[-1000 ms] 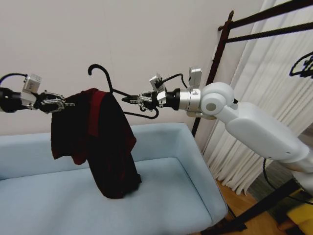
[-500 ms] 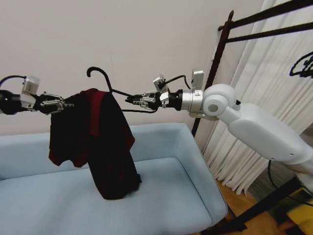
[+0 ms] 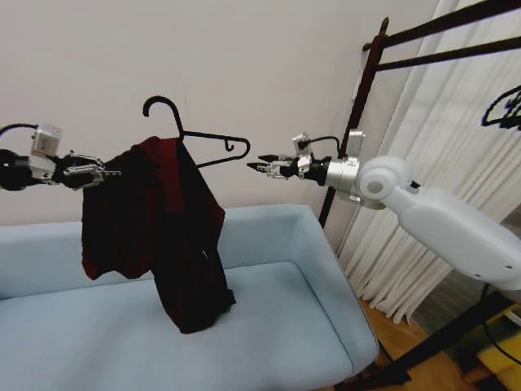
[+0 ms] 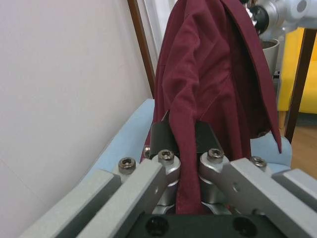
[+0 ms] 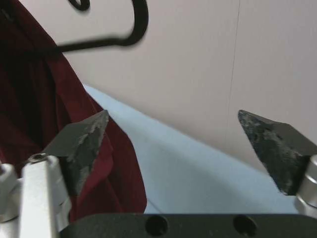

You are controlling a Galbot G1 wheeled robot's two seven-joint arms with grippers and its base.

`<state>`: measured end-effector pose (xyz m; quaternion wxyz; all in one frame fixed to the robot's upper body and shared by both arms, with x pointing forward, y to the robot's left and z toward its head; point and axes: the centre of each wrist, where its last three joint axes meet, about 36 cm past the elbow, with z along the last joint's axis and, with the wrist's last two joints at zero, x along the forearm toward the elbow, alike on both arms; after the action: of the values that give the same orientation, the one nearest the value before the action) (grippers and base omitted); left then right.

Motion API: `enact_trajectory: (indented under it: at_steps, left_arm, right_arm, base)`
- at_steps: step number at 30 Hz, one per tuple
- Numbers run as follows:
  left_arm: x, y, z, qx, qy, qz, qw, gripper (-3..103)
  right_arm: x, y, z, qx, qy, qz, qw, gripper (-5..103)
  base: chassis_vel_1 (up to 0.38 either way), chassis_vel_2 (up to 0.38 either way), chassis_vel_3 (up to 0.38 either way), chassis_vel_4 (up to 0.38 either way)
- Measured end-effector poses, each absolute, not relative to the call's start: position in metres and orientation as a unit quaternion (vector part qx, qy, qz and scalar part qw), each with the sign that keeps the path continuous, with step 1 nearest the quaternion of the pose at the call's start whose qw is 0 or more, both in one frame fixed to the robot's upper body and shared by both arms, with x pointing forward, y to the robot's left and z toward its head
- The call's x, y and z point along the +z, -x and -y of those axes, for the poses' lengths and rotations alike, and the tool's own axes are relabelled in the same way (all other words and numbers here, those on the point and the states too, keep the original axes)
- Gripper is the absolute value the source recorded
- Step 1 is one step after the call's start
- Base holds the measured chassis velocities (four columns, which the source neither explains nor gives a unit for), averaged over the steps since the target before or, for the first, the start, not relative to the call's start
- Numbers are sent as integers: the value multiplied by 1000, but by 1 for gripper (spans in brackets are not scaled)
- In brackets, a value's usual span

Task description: Pick up the clothes from the sofa and hang them on the clothes hanger.

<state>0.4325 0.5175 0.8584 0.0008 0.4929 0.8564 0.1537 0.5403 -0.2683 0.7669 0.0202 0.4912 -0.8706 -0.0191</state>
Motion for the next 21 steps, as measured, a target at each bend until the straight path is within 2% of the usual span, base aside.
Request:
enact_trajectory:
  at_steps: [2,5,6,7,11,17,21]
  left_arm:
    - [860,-432,-518,154,-494,-856,4,3]
    - [861,-432,-518,154,-495,-855,6,3]
    - [861,-431,-518,154,-495,-855,7,3]
    - [861,-431,-518,154,-495,-855,7,3]
    - [863,-431,-520,154,-494,-856,9,3]
    - [866,-430,-523,154,-491,-857,13,3]
    - [866,-430,-524,153,-490,-858,13,3]
  right_arm:
    - [746,-534,251,-50,-489,870,46,95]
    - [730,-522,227,-87,-483,869,67,100]
    - [719,-510,208,-127,-480,864,86,100]
    - [719,-510,208,-127,-480,864,86,100]
    - [697,-479,171,-225,-469,841,145,100]
    - [683,-462,148,-303,-458,814,189,100]
    - [683,-463,133,-328,-449,808,194,100]
  base:
    - [0,0,0,0]
    - [0,0,0,0]
    - [0,0,0,0]
    - [0,0,0,0]
    - [0,0,0,0]
    - [0,0,0,0]
    - [0,0,0,0]
